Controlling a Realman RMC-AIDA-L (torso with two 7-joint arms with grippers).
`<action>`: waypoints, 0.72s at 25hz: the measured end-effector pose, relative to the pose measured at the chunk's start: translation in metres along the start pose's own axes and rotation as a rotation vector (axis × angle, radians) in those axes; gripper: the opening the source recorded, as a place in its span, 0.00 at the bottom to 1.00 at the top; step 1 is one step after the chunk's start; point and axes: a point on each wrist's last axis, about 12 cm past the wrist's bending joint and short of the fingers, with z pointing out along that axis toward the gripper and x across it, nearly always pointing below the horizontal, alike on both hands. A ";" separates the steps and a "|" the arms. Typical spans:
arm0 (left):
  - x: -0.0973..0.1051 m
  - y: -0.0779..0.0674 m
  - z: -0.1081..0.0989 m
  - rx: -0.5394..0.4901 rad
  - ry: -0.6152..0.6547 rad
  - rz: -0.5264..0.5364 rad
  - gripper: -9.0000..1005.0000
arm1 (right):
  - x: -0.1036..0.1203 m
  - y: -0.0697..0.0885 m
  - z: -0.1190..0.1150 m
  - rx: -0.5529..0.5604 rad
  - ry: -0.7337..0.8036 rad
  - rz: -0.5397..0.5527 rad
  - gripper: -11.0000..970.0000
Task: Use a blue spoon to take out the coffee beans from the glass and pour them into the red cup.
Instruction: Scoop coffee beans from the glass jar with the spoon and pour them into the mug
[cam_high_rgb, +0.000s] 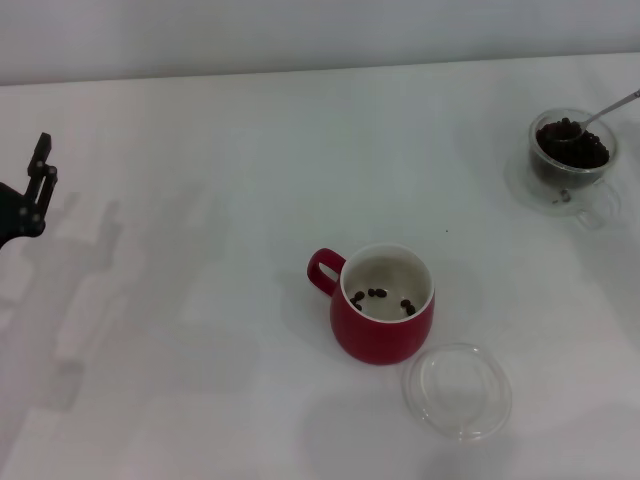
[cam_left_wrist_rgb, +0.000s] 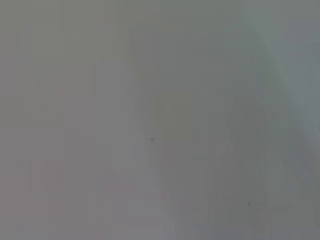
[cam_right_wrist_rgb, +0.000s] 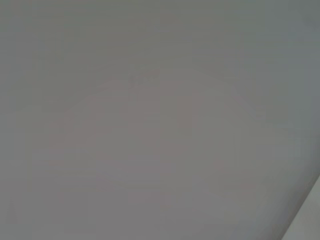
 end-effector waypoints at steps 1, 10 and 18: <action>0.000 0.000 0.000 0.000 -0.001 0.000 0.54 | -0.001 0.000 -0.001 0.000 -0.004 0.003 0.18; -0.001 0.000 0.003 0.003 -0.006 0.004 0.54 | -0.006 -0.004 -0.011 -0.007 -0.045 0.027 0.18; -0.002 0.000 0.004 0.004 -0.011 0.005 0.54 | -0.007 -0.003 -0.015 -0.030 -0.041 0.027 0.18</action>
